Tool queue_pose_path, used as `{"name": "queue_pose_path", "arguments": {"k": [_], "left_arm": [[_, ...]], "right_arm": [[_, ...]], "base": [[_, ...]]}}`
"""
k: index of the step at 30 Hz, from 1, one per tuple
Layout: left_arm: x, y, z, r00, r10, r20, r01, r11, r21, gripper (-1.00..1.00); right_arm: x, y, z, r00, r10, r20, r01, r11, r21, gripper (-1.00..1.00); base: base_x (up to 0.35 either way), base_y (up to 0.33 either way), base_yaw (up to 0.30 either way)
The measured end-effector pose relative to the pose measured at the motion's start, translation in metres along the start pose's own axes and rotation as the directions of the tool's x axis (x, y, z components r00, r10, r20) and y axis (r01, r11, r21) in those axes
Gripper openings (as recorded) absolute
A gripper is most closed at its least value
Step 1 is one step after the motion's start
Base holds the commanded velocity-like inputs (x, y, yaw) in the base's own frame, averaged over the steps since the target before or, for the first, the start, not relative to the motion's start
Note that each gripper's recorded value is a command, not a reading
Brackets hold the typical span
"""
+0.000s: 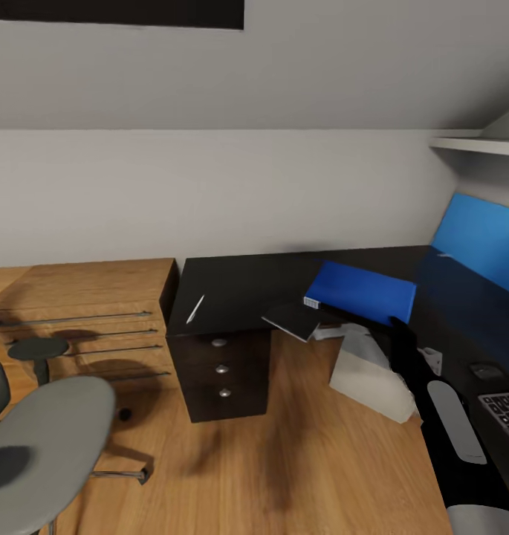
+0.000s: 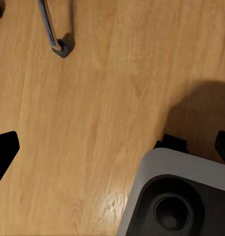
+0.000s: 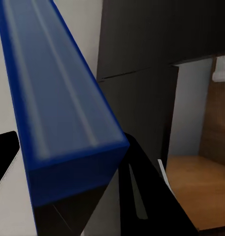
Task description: In the bedroom, organize the workspace by keeping the computer under the desk, ensuring the monitor is on the desk, placing the keyboard on the desk next to the monitor, placing the mouse on the desk next to the keyboard, moving the folder from the swivel chair onto the desk next to the mouse, stacking the notebook on top of the folder with the pen on top of the notebook, and positioning the swivel chair next to the desk.
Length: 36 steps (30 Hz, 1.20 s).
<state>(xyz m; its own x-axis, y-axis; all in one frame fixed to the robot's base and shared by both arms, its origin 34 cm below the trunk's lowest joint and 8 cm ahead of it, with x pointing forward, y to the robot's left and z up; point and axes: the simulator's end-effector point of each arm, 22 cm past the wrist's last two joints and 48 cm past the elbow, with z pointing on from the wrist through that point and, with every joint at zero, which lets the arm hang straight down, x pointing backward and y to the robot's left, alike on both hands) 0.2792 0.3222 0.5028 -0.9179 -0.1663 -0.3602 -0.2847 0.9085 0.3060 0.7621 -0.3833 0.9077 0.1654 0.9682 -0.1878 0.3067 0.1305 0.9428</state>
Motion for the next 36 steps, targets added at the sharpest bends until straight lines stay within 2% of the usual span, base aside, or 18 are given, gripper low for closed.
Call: {"name": "queue_pose_path", "arguments": {"k": [13,20,27,31,36], "left_arm": [[0.0,0.0,0.0,1.0,0.0,0.0,0.0,1.0,0.0,1.0],[-0.003,-0.001,-0.001,1.0,-0.004,0.013,0.004,1.0,0.002,1.0],[-0.004,-0.001,-0.001,1.0,-0.009,0.025,0.009,1.0,0.002,1.0],[0.004,0.0,-0.001,1.0,-0.001,0.011,0.001,1.0,0.0,1.0],[0.004,0.0,-0.001,1.0,0.0,0.01,0.0,1.0,0.0,1.0]], "right_arm": [[0.0,0.001,0.0,1.0,0.001,0.001,-0.001,1.0,-0.003,-1.0],[0.001,0.003,-0.001,1.0,0.002,-0.007,-0.002,1.0,-0.009,-1.0],[0.005,0.003,0.0,0.999,0.029,-0.024,-0.029,1.0,-0.011,-1.0],[0.01,0.005,0.0,0.995,0.088,-0.047,-0.089,0.996,-0.015,-1.0],[0.012,0.006,-0.001,0.994,0.092,-0.054,-0.093,0.996,-0.015,-1.0]], "base": [[0.0,0.0,-0.263],[0.151,0.0,-0.032],[0.188,0.0,-0.001],[0.012,0.0,0.0],[0.0,0.0,0.0]]}}
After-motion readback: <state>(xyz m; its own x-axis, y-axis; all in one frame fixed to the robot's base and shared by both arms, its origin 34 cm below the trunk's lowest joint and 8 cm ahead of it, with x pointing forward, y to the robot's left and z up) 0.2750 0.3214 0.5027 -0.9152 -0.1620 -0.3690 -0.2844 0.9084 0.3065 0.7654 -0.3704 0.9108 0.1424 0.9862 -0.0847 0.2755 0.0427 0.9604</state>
